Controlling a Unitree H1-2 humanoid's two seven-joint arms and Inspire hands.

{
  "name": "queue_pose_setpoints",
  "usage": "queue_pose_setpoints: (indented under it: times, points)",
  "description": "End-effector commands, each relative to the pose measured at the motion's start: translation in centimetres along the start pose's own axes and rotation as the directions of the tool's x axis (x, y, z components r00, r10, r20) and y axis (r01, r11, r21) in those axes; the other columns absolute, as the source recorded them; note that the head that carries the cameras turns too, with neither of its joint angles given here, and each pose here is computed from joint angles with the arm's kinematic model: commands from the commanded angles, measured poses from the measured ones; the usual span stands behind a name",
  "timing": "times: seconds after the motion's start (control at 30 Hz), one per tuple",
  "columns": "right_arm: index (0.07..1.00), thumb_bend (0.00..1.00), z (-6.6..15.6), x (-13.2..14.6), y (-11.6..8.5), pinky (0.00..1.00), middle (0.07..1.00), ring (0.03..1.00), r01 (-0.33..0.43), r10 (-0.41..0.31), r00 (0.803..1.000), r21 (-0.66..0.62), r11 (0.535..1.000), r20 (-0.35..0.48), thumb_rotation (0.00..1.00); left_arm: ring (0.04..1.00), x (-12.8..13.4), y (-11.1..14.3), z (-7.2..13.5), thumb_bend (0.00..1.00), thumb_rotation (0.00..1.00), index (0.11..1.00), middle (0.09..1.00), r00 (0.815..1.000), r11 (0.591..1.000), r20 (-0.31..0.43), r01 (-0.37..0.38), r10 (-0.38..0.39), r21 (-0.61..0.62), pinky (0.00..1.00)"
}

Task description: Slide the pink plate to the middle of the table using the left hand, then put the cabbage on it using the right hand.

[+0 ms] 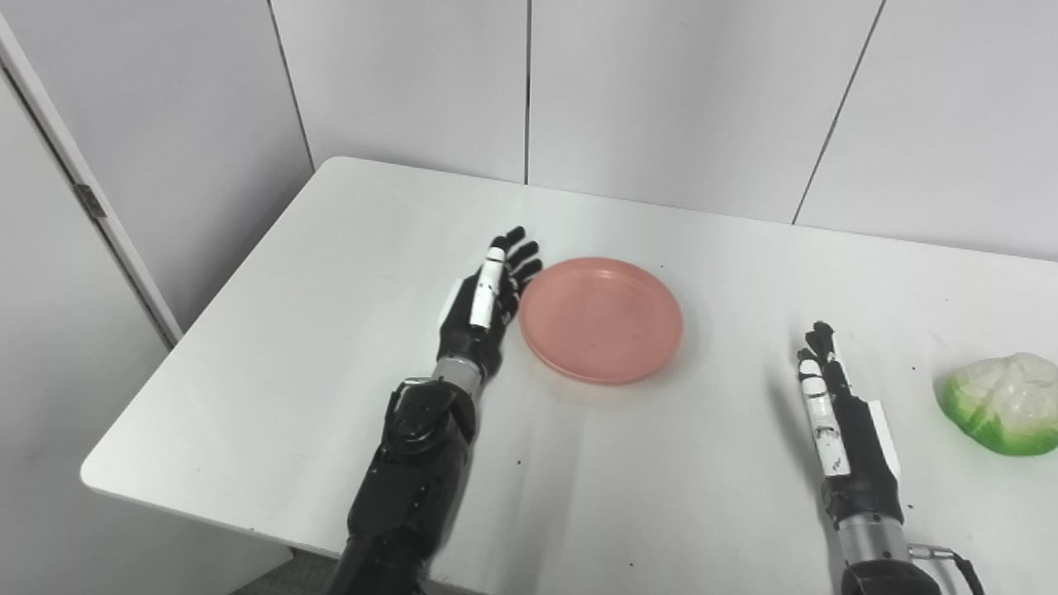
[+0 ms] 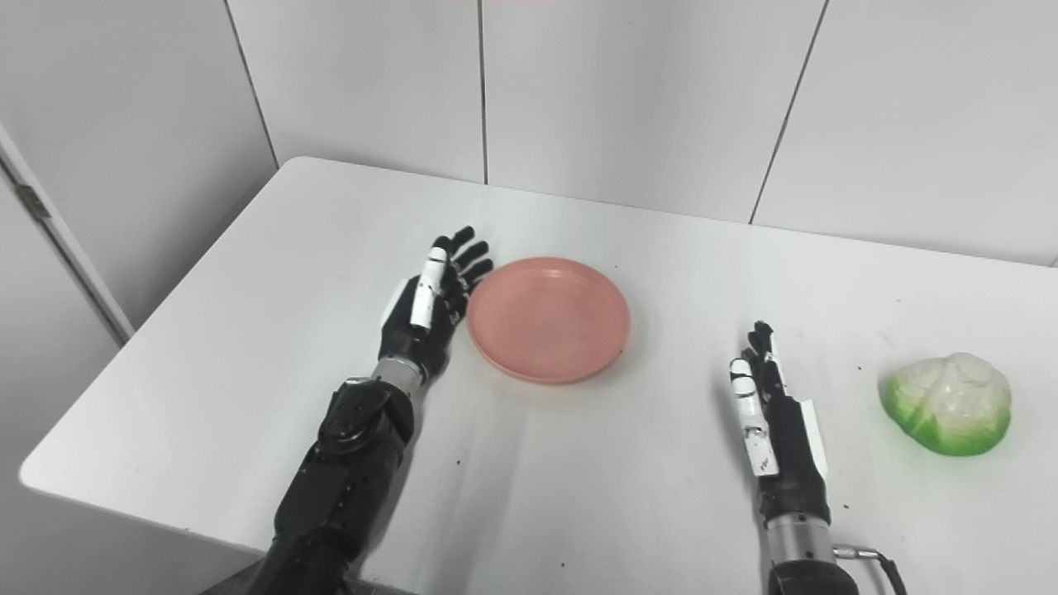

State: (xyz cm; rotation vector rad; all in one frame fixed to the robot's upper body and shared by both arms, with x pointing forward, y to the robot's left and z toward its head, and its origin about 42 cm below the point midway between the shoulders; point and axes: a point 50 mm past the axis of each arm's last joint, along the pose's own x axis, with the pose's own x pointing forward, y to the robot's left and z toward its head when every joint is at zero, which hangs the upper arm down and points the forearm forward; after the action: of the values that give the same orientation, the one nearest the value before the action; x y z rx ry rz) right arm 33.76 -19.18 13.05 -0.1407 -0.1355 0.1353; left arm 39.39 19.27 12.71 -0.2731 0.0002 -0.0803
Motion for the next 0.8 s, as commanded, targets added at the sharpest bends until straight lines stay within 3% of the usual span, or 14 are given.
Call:
queue_pose_setpoints:
  times: [0.0,0.53,0.77]
  points:
    - [0.995,0.22,0.7,0.5,0.7,0.97,0.98,0.962,0.0,-0.001,0.998,0.004,1.0,0.068,1.0,0.895,0.1,-1.4,0.9,0.44,1.0,0.9,0.897,0.998,0.998,0.021,0.058,-0.058,0.014,0.94]
    - [0.974,0.31,0.6,0.7,2.1,0.97,0.975,0.972,0.023,-0.023,0.999,-0.001,1.0,0.037,1.0,0.907,-1.8,-6.0,0.8,0.46,1.0,0.901,0.904,0.977,0.976,-0.018,0.214,-0.214,0.035,0.96]
    - [0.965,0.29,0.7,0.8,2.9,0.97,0.971,0.972,0.038,-0.038,0.999,0.015,0.999,0.031,1.0,0.906,-2.1,-7.3,0.8,0.46,1.0,0.9,0.899,0.965,0.965,-0.032,0.261,-0.261,0.016,0.97]
